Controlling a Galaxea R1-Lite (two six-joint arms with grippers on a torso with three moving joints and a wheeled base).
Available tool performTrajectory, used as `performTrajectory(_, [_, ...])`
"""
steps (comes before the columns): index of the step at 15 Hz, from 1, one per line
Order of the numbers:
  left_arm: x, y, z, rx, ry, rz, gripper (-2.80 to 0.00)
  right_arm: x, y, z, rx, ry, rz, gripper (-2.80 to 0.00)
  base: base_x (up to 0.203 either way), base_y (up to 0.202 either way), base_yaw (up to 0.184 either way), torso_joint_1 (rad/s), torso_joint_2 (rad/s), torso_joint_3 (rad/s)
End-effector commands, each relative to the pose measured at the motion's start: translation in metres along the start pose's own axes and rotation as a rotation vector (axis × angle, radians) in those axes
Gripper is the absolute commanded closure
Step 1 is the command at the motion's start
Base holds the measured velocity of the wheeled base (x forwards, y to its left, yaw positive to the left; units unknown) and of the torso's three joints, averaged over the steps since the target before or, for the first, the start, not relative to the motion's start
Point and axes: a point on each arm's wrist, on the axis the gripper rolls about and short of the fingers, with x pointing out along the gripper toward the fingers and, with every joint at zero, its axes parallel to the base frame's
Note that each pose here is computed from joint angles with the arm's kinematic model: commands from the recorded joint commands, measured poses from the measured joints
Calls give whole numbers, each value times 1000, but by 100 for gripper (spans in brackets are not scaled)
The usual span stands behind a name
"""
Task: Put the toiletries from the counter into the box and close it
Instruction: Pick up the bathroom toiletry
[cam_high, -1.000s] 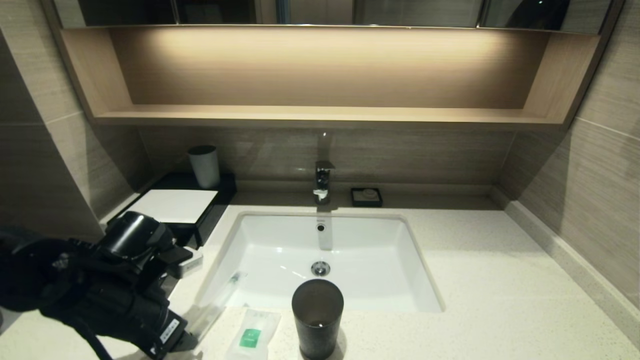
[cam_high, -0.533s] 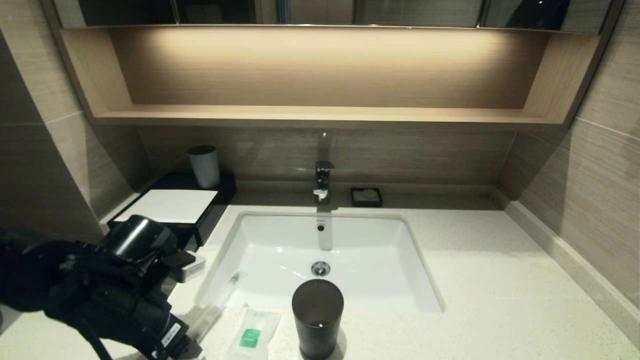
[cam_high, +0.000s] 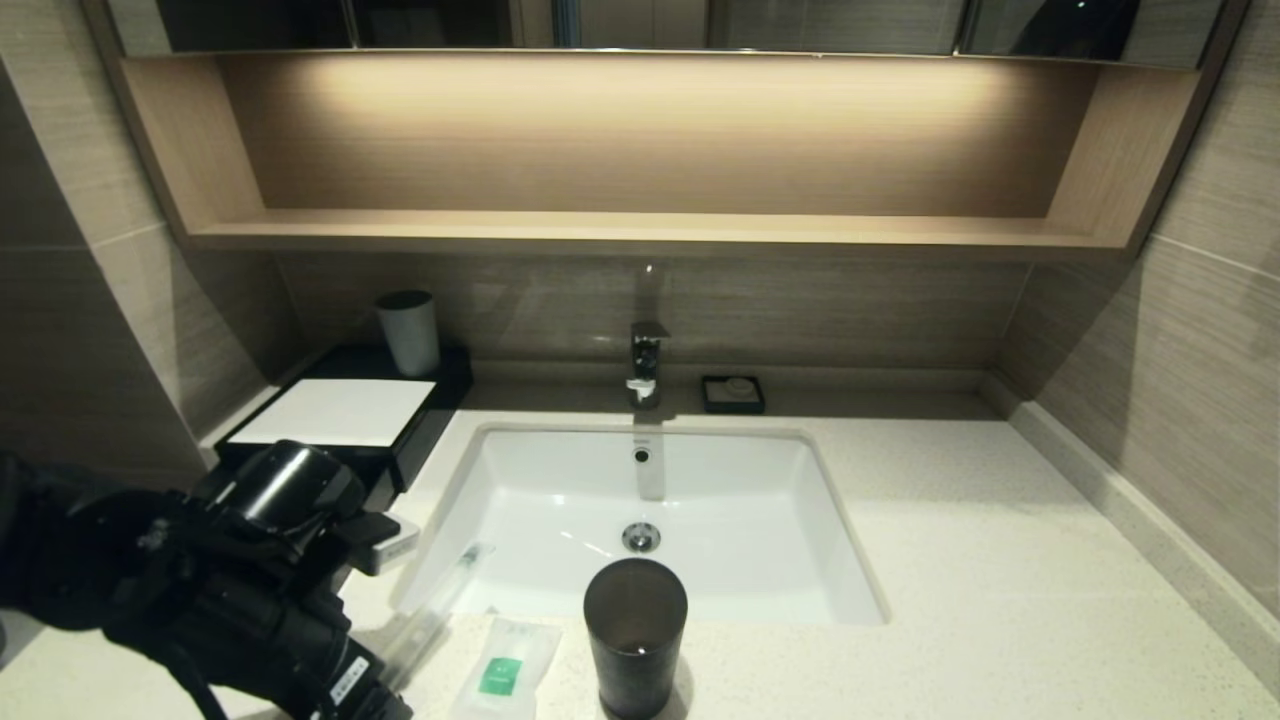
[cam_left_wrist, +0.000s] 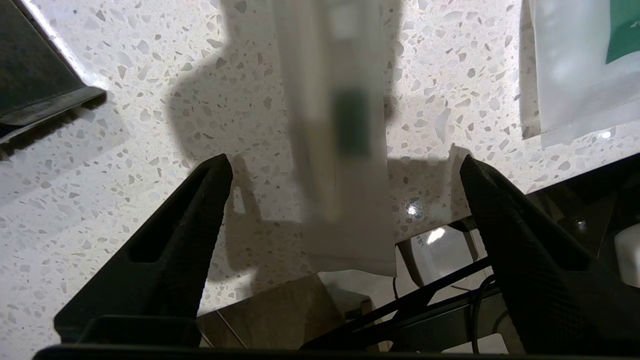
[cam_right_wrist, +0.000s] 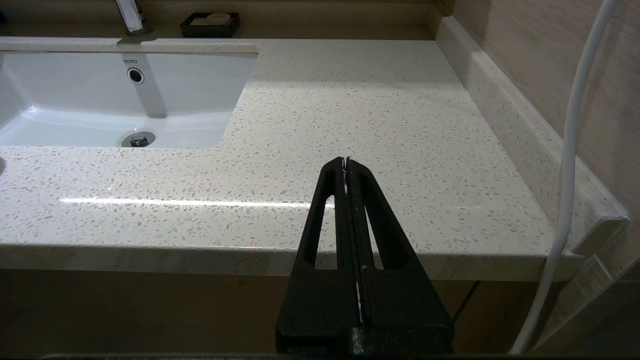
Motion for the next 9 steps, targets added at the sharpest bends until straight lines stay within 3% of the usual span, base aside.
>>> performTrajectory(1, [3,0,0,1,11,-3,-280,0,0,0,0,1,0,0,0,0,0,0,0,0])
performTrajectory(9, [10,1,2,-2,38,-3,-280,0,0,0,0,1,0,0,0,0,0,0,0,0])
